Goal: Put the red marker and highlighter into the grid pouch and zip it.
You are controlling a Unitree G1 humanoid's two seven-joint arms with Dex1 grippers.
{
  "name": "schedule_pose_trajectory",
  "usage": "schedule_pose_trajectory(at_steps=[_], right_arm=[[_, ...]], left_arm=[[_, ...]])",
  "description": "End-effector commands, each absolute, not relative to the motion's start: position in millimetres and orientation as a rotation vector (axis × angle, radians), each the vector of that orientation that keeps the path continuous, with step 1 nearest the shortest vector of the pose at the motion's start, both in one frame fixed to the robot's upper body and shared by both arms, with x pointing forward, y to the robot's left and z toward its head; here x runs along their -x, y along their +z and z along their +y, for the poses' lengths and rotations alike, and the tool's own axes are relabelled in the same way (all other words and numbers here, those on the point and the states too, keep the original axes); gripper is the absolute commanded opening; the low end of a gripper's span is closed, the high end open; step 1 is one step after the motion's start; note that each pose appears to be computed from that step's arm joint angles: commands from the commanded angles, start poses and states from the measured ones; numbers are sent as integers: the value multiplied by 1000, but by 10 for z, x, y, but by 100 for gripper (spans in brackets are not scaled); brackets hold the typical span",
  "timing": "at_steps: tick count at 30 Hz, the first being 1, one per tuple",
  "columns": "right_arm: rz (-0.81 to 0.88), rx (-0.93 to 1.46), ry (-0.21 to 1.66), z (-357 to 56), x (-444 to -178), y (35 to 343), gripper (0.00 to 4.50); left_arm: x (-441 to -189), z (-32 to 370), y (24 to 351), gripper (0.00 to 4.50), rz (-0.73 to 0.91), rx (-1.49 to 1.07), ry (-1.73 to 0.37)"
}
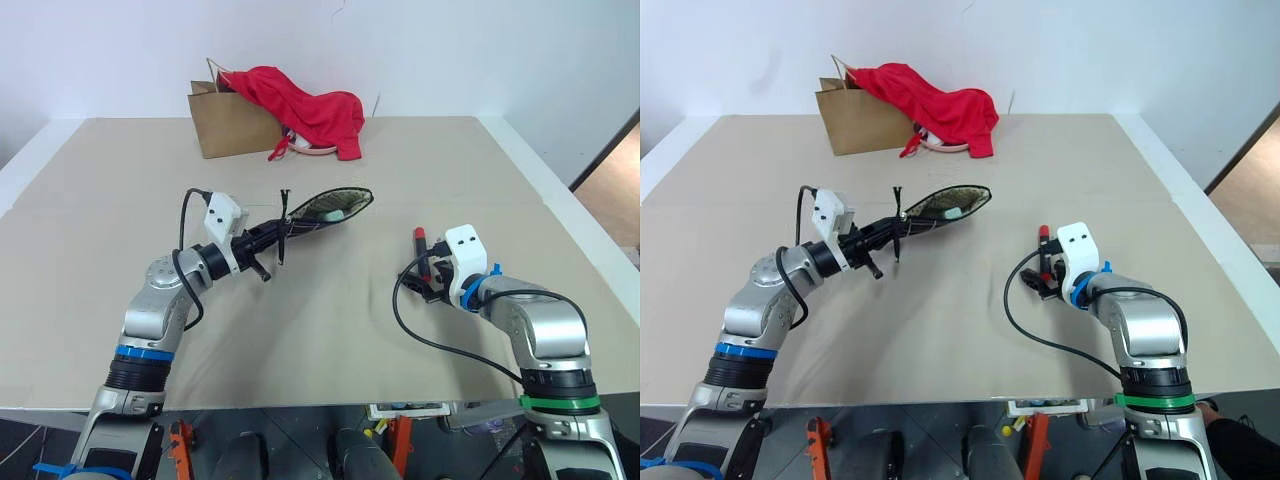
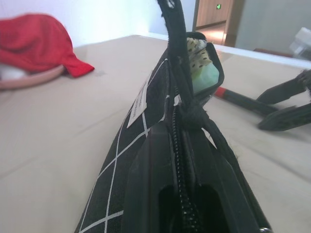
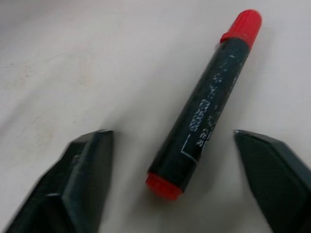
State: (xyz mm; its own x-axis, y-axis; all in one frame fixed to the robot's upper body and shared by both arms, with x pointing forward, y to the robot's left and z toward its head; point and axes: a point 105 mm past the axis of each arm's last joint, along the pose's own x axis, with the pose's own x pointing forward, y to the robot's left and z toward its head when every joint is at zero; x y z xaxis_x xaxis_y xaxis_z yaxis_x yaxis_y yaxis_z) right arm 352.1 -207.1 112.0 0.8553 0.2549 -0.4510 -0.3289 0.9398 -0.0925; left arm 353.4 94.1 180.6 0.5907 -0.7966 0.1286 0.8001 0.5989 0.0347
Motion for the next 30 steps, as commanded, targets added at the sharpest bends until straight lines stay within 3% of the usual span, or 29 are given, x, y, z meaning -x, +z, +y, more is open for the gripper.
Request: schedule_pose_trajectory(at_steps=[1, 3, 6, 12, 16, 19, 23, 30], right_arm=[[435, 171, 253, -2209, -3523, 1122, 296], [396, 175, 255, -2203, -3564, 1217, 190], [330, 208, 254, -2198, -3640, 1361, 67], [94, 338, 348, -2123, -3692, 1885, 61], [-131, 525, 514, -2066, -3520, 2430, 61], [-176, 745, 673, -2012, -3324, 2665, 61], [-122, 924, 816, -1937, -3191, 2647, 61], [40, 1137, 979, -1897, -3080, 2280, 61]], left_arm=[[-3357, 881, 2080, 0, -214, 109, -1027], [-3345, 920, 2015, 0, -163, 172, -1040], [-3453, 1026, 1810, 0, -94, 114, -968], [-3435, 974, 1769, 0, -93, 23, -985], [-3390, 937, 1702, 0, -86, -34, -1015], [-3398, 948, 1685, 0, -87, -49, -1020], [-3409, 945, 1664, 0, -89, -67, -1024], [-3395, 926, 1644, 0, -93, -77, -1029]])
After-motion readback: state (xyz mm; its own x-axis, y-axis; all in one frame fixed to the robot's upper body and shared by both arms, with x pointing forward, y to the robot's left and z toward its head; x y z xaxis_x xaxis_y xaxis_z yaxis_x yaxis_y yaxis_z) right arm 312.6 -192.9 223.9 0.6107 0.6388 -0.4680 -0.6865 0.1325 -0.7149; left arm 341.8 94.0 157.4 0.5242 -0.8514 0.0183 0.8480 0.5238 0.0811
